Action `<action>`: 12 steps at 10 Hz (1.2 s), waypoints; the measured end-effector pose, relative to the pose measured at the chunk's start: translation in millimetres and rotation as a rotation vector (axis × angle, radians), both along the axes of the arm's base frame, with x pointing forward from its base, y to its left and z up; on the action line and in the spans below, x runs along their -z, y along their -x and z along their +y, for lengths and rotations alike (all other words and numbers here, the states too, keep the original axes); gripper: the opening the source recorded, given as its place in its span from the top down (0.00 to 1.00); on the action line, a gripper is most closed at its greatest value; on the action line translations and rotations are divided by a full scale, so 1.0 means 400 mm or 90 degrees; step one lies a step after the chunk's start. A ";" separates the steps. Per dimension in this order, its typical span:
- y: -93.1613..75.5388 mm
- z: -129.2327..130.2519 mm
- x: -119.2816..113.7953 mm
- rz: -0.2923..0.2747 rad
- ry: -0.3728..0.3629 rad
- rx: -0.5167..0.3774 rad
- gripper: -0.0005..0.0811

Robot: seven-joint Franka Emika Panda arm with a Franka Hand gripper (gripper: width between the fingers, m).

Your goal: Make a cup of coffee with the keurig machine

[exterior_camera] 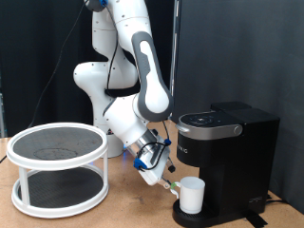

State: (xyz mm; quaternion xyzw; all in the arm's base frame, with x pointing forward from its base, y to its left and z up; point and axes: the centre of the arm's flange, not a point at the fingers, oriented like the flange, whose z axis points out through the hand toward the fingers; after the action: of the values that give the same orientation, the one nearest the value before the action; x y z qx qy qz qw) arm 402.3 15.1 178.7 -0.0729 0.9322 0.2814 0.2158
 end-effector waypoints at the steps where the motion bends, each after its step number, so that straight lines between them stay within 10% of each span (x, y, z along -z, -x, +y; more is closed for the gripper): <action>1: 0.013 -0.011 0.007 0.008 -0.002 -0.007 0.09; 5: 0.060 -0.062 0.014 0.037 -0.010 0.007 0.09; 12: 0.022 -0.029 -0.166 -0.054 -0.092 -0.016 0.09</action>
State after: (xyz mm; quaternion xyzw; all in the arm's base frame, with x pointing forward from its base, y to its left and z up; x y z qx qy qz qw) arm 393.3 3.6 245.2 -0.0810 0.8984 0.3471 0.2564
